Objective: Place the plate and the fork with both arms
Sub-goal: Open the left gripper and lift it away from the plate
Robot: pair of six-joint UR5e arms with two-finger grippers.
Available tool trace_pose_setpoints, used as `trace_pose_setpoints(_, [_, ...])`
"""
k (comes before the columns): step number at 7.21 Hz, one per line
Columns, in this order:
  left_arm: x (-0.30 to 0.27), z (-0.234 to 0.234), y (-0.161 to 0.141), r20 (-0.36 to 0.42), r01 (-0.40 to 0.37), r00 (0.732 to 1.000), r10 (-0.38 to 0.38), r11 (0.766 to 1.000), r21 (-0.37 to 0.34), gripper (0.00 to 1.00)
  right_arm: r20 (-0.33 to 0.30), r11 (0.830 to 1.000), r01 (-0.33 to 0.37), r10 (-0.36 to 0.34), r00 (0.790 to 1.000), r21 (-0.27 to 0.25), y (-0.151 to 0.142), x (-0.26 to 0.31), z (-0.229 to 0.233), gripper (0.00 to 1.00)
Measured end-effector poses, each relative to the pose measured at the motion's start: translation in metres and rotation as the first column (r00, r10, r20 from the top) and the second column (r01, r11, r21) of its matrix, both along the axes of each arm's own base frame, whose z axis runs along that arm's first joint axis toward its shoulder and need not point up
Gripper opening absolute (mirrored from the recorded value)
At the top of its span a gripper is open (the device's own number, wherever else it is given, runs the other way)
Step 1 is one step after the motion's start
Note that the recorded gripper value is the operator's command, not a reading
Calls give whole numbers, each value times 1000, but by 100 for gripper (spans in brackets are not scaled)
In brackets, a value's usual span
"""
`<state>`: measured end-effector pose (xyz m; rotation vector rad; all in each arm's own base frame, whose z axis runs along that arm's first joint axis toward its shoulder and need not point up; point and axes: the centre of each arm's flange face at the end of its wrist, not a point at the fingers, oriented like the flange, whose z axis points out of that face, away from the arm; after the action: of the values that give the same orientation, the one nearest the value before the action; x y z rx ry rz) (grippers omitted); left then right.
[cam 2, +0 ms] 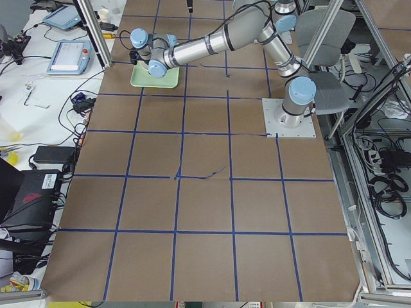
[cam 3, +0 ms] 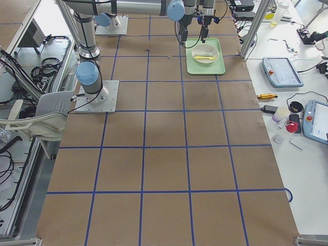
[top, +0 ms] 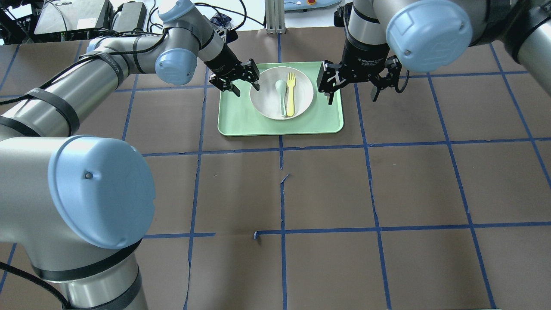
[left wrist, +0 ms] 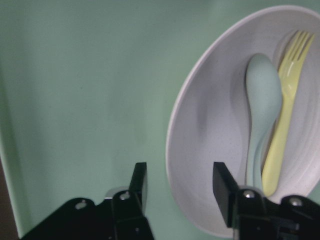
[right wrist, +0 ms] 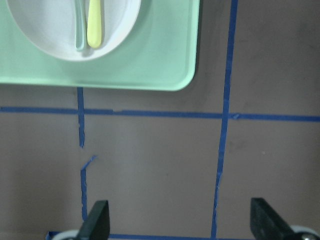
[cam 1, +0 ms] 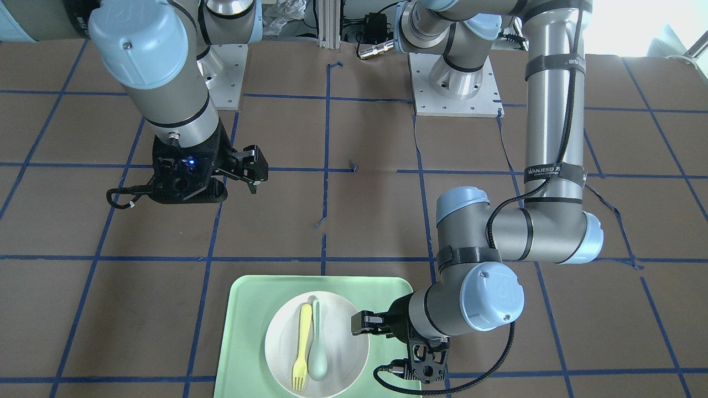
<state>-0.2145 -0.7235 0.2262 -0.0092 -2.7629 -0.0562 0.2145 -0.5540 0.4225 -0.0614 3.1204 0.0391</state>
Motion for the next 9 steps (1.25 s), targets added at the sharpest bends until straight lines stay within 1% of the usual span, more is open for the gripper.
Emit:
trace_pose_setpoints(1, [11, 22, 10, 86, 3, 996, -5, 1000, 21, 100, 8, 998, 23, -22, 1000, -51, -21, 3, -16, 100])
trace_pose_setpoints(2, [27, 47, 21, 175, -1, 984, -7, 999, 43, 100, 13, 994, 55, -54, 998, -96, -44, 6, -36, 96])
trace_pose_setpoints(3, [47, 73, 35, 227, -17, 974, 3, 998, 58, 100, 19, 989, 75, -73, 997, -126, -64, 8, -52, 94])
trace_pose_setpoints(4, [66, 94, 54, 266, -35, 964, 17, 997, 66, 100, 23, 987, 87, -85, 996, -133, -81, 12, -69, 93])
trace_pose_setpoints(5, [79, 109, 77, 304, -47, 952, 23, 996, 73, 100, 30, 985, 104, -101, 994, -140, -98, 16, -88, 72])
trace_pose_setpoints(6, [87, 122, 101, 329, -54, 944, 23, 995, 86, 100, 40, 980, 122, -118, 992, -155, -116, 23, -106, 70])
trace_pose_setpoints(7, [89, 133, 123, 337, -55, 942, 17, 993, 102, 100, 45, 978, 135, -130, 991, -158, -130, 31, -124, 69])
trace_pose_setpoints(8, [89, 139, 140, 335, -53, 942, 10, 991, 121, 100, 49, 978, 140, -134, 990, -156, -139, 38, -137, 67])
trace_pose_setpoints(9, [90, 138, 151, 335, -53, 942, 3, 989, 139, 100, 62, 977, 148, -140, 988, -154, -143, 48, -146, 67])
